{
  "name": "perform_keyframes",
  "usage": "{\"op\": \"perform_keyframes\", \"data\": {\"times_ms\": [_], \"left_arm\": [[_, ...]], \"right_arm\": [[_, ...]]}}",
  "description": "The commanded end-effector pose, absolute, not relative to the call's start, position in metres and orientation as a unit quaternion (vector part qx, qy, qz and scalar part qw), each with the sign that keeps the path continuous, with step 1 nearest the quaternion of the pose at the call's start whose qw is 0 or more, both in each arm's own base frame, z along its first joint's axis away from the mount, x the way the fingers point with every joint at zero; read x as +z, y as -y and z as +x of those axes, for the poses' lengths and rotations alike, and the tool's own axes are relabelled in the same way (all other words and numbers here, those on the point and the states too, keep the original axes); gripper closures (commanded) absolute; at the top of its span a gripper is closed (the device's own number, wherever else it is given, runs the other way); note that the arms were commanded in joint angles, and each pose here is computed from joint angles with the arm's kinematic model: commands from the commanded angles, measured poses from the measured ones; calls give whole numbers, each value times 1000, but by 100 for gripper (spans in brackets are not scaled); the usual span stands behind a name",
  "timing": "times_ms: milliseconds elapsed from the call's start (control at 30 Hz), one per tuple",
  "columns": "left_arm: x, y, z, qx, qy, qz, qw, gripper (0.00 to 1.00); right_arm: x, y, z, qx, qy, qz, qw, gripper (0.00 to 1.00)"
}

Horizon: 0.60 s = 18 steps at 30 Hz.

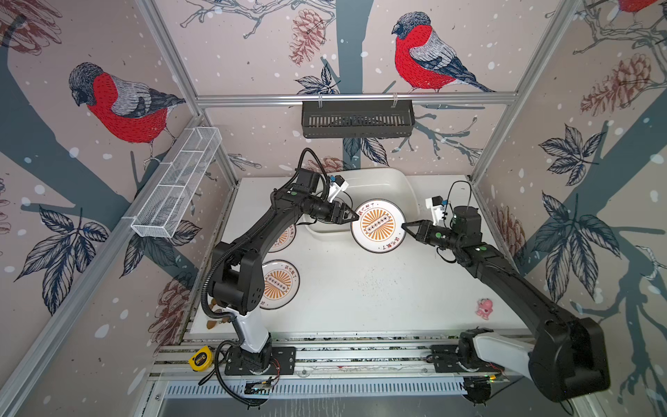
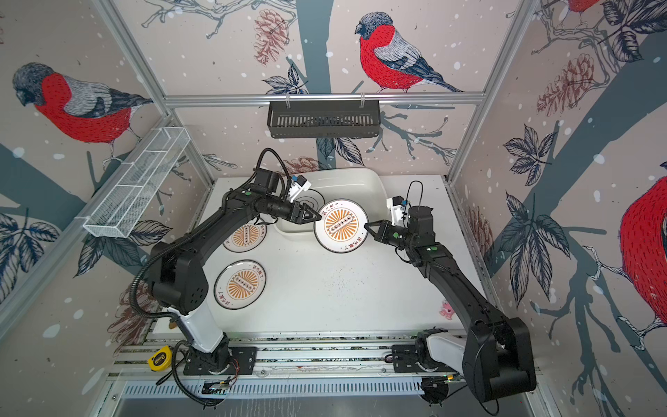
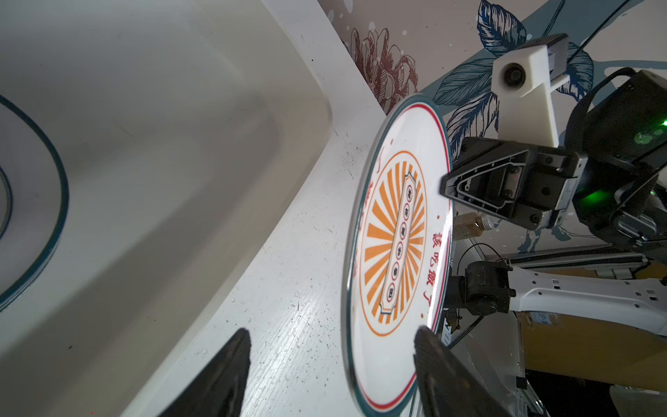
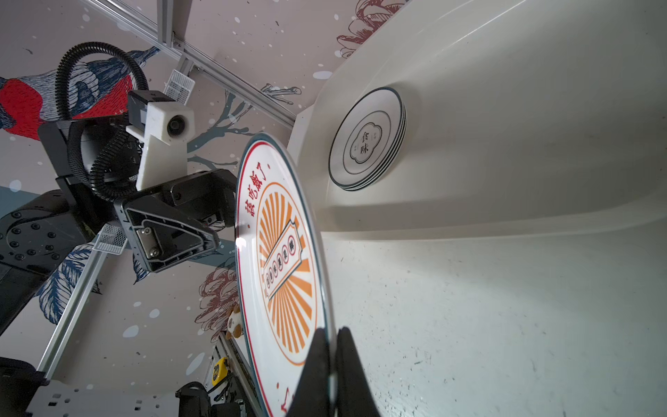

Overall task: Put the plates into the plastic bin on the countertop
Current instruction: 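Grasp the plate rim with the left gripper while the right gripper holds it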

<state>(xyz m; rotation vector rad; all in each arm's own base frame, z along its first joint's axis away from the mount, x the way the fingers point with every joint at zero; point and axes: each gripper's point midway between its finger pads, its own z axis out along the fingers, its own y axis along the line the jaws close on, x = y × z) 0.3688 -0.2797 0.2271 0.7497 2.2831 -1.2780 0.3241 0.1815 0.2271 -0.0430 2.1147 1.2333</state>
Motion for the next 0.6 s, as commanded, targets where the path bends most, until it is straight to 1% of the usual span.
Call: {"op": "perform_keyframes", "data": {"times_ms": [0, 67, 300, 367, 433, 567], "left_arm": [[227, 284, 365, -469, -814, 277, 201, 35], [228, 285, 366, -470, -813, 276, 202, 41], [228, 288, 365, -476, -812, 274, 197, 51], [227, 290, 365, -475, -813, 275, 196, 57], [227, 291, 366, -474, -813, 275, 196, 61], [228, 294, 365, -475, -813, 275, 194, 70]], "right_arm": [[244, -186, 328, 489, -794, -36, 359, 97], [243, -186, 328, 489, -795, -35, 358, 98], [244, -183, 331, 481, -797, -33, 364, 97], [244, -183, 332, 476, -799, -34, 366, 97], [244, -182, 333, 471, -801, -34, 368, 97], [242, -181, 334, 466, -805, -35, 367, 96]]}}
